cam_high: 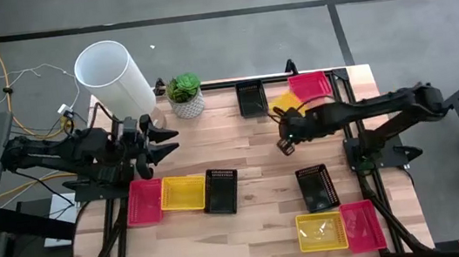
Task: Stack baskets by color
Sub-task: Stack the top yellow bin on the middle yellow bin
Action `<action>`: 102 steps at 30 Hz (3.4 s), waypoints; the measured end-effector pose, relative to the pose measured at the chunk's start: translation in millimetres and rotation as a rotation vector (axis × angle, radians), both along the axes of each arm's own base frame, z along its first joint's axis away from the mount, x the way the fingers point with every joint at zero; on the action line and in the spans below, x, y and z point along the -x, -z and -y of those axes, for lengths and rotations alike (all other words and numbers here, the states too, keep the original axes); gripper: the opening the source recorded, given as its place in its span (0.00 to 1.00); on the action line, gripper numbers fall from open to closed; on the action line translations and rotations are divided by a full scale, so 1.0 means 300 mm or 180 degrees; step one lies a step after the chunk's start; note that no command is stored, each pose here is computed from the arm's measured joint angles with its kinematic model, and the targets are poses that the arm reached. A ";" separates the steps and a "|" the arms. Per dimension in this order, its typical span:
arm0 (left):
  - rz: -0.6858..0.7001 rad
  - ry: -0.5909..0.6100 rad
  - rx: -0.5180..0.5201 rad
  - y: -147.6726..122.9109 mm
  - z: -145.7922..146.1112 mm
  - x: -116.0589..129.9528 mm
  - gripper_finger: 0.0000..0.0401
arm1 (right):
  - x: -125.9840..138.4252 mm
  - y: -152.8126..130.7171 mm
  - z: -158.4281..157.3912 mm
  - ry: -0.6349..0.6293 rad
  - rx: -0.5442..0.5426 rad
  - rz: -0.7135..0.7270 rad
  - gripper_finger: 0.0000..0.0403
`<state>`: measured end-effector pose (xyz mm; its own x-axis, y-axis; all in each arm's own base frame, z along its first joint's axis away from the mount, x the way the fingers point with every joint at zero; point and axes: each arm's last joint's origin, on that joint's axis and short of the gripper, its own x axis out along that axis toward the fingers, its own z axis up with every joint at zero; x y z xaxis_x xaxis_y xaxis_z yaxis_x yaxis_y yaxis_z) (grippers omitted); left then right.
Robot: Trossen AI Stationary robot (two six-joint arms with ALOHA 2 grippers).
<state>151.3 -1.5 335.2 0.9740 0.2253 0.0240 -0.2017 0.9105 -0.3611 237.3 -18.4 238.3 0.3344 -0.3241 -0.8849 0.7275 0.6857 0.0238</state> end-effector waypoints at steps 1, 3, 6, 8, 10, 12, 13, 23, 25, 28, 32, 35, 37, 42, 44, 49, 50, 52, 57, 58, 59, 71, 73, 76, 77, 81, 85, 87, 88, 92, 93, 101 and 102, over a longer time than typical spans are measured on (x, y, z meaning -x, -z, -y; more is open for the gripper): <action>-0.0041 0.0002 -0.0026 0.005 0.001 -0.009 0.47 | -0.015 -0.039 -0.017 -0.0246 0.0007 0.0182 0.00; -0.0160 0.0003 -0.0126 0.019 0.003 -0.033 0.47 | -0.049 -0.109 -0.055 -0.0732 0.0028 0.0475 0.00; -0.0390 0.0081 -0.0282 0.050 0.008 -0.081 0.47 | -0.099 -0.185 -0.118 -0.1549 0.0082 0.0652 0.00; -0.0513 0.0153 -0.0288 0.073 0.012 -0.115 0.47 | -0.137 -0.213 -0.162 -0.1980 0.0212 0.0639 0.00; -0.0606 0.0182 -0.0151 0.098 0.016 -0.150 0.47 | -0.177 -0.221 -0.199 -0.2215 0.0369 0.0540 0.00; -0.0650 0.0141 0.0185 0.122 0.014 -0.182 0.47 | -0.221 -0.210 -0.226 -0.2210 0.0552 0.0360 0.00; -0.0658 0.0111 0.0428 0.135 0.011 -0.197 0.47 | -0.243 -0.195 -0.235 -0.2168 0.0646 0.0217 0.00; -0.0866 -0.0379 0.2193 0.257 -0.054 -0.282 0.47 | -0.452 0.001 -0.304 -0.2212 0.1054 -0.0839 0.00; -0.0952 -0.0531 0.2240 0.280 -0.069 -0.291 0.47 | -0.481 0.032 -0.318 -0.2314 0.1082 -0.0966 0.00; -0.1131 -0.0690 0.2277 0.317 -0.088 -0.301 0.47 | -0.509 0.066 -0.331 -0.2424 0.1149 -0.1134 0.00; -0.1363 -0.0830 0.2295 0.360 -0.104 -0.312 0.47 | -0.520 0.085 -0.332 -0.2438 0.1221 -0.1245 0.00; -0.1484 -0.0907 0.2300 0.384 -0.112 -0.318 0.47 | -0.516 0.084 -0.325 -0.2403 0.1292 -0.1322 0.00; -0.1486 -0.0974 0.2301 0.393 -0.121 -0.323 0.47 | -0.511 0.084 -0.322 -0.2395 0.1339 -0.1391 0.00; -0.1512 -0.1097 0.2371 0.419 -0.138 -0.337 0.47 | -0.519 0.082 -0.324 -0.2427 0.1367 -0.1326 0.00; -0.1554 -0.1111 0.2371 0.432 -0.138 -0.344 0.47 | -0.522 0.081 -0.325 -0.2418 0.1371 -0.1289 0.00; -0.1597 -0.1229 0.2388 0.459 -0.146 -0.356 0.45 | -0.528 0.080 -0.327 -0.2409 0.1361 -0.1221 0.00; -0.1582 -0.1241 0.2380 0.461 -0.146 -0.358 0.44 | -0.528 0.080 -0.327 -0.2408 0.1357 -0.1220 0.00; -0.1535 -0.1227 0.2375 0.457 -0.147 -0.361 0.38 | -0.528 0.080 -0.327 -0.2391 0.1351 -0.1211 0.00; -0.1531 -0.1186 0.2235 0.453 -0.148 -0.365 0.13 | -0.528 0.078 -0.335 -0.2400 0.1359 -0.1185 0.00; -0.1537 -0.1187 0.2208 0.453 -0.148 -0.364 0.07 | -0.528 0.077 -0.336 -0.2400 0.1368 -0.1176 0.00; -0.1532 -0.1194 0.2196 0.452 -0.149 -0.364 0.04 | -0.527 0.073 -0.336 -0.2394 0.1366 -0.1163 0.00; -0.1517 -0.1325 0.2067 0.450 -0.166 -0.359 0.00 | -0.485 -0.089 -0.313 -0.2069 0.0838 -0.0387 0.35; -0.1539 -0.1337 0.2014 0.450 -0.175 -0.357 0.00 | -0.466 -0.140 -0.308 -0.2093 0.0864 -0.0227 0.45; -0.1577 -0.1303 0.1895 0.436 -0.196 -0.342 0.00 | -0.413 -0.242 -0.298 -0.2058 0.0949 0.0037 0.56; -0.1576 -0.1264 0.1850 0.426 -0.203 -0.336 0.00 | -0.388 -0.278 -0.293 -0.1997 0.0961 0.0131 0.58; -0.1660 -0.1075 0.1633 0.365 -0.234 -0.282 0.00 | -0.273 -0.415 -0.264 -0.1665 0.1056 0.0458 0.61; -0.1959 -0.0932 0.1237 0.220 -0.245 -0.223 0.00 | -0.149 -0.508 -0.237 -0.1242 0.1172 0.0617 0.61; -0.2162 -0.0901 0.1060 0.145 -0.239 -0.196 0.00 | -0.095 -0.538 -0.222 -0.1025 0.1208 0.0663 0.61; -0.2252 -0.0897 0.0989 0.108 -0.232 -0.183 0.00 | -0.073 -0.548 -0.215 -0.0939 0.1217 0.0673 0.61; -0.2438 -0.0835 0.1025 -0.001 -0.180 -0.132 0.00 | -0.002 -0.567 -0.193 -0.0634 0.1215 0.0629 0.61; -0.2490 -0.0839 0.1097 -0.009 -0.161 -0.116 0.00 | 0.010 -0.566 -0.190 -0.0581 0.1217 0.0601 0.61; -0.2608 -0.1201 0.1814 0.048 0.017 0.012 0.00 | 0.046 -0.459 -0.181 -0.0328 0.1152 0.0423 0.61; -0.2576 -0.1243 0.1893 0.063 0.036 0.022 0.00 | 0.046 -0.438 -0.181 -0.0294 0.1137 0.0398 0.61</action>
